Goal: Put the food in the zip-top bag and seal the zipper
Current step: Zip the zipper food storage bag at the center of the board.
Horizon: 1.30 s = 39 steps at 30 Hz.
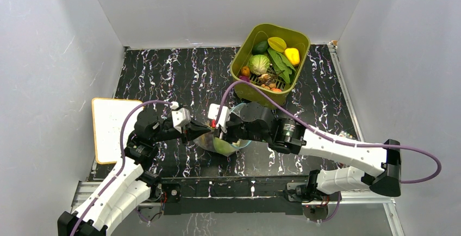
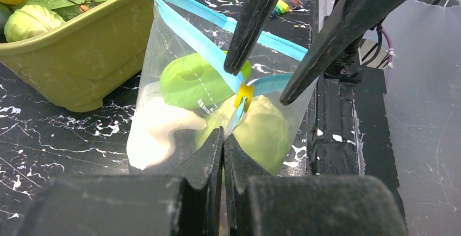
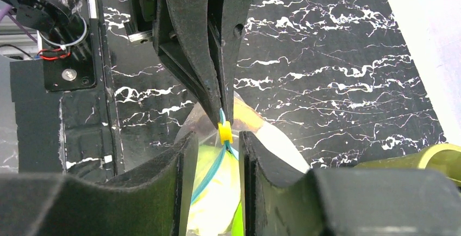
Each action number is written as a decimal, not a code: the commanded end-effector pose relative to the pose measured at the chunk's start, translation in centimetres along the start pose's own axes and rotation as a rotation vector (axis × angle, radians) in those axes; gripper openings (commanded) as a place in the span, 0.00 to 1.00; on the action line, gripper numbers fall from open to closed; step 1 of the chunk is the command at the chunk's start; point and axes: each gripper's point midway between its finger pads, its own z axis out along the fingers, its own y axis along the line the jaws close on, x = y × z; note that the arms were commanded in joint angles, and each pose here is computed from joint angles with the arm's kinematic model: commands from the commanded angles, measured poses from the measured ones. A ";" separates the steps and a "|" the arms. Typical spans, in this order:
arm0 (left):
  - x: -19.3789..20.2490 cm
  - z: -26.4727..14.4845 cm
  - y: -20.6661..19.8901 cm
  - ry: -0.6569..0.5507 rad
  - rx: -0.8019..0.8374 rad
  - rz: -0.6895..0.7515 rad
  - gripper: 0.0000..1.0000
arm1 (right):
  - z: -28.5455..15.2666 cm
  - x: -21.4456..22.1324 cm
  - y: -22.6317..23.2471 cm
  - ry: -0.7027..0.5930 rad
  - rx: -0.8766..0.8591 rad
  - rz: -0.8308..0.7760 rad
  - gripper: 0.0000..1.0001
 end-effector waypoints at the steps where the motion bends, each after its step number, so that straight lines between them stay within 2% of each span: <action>1: -1.9 -0.1 -0.8 -0.059 0.047 0.089 0.00 | 0.0 -3.1 -1.0 -0.082 0.016 -0.067 0.30; 9: -1.9 -0.3 -0.6 -0.068 0.020 0.107 0.00 | 1.0 -2.4 -0.4 -0.087 -0.013 -0.073 0.19; 13: -2.3 -0.4 -0.7 -0.086 0.015 0.110 0.00 | 1.1 -1.5 -0.4 -0.058 -0.007 -0.076 0.03; 17: -3.0 -0.4 -0.4 -0.123 -0.012 0.123 0.00 | 0.4 0.1 -1.2 -0.015 0.052 -0.076 0.00; 21: -3.4 -0.4 -0.6 -0.143 -0.009 0.116 0.00 | -0.2 -0.1 -1.2 -0.028 0.046 -0.065 0.00; 22: -3.3 -0.4 -0.6 -0.140 -0.004 0.115 0.02 | -0.3 -0.5 -0.9 -0.042 0.030 -0.064 0.00; 25: -3.1 -0.2 -1.0 -0.124 0.036 0.130 0.21 | -0.4 -1.4 -0.2 -0.081 -0.012 -0.051 0.00; 27: -3.0 0.0 -1.3 -0.109 0.073 0.141 0.30 | -0.5 -1.9 0.1 -0.101 -0.028 -0.048 0.00; 32: -3.6 0.3 -1.7 -0.114 0.131 0.142 0.31 | -0.5 -2.3 0.1 -0.116 -0.031 -0.040 0.00; 33: -3.7 0.3 -1.6 -0.117 0.130 0.143 0.30 | -0.5 -2.3 0.2 -0.117 -0.034 -0.039 0.00; 34: -3.8 0.4 -1.6 -0.122 0.129 0.145 0.25 | -0.4 -2.3 0.2 -0.116 -0.036 -0.037 0.00; 37: -4.1 0.3 -1.8 -0.132 0.141 0.155 0.00 | -0.4 -2.1 0.3 -0.109 -0.040 -0.031 0.00; 39: -4.1 0.2 -2.1 -0.134 0.154 0.161 0.00 | -0.4 -1.6 0.3 -0.091 -0.034 -0.025 0.00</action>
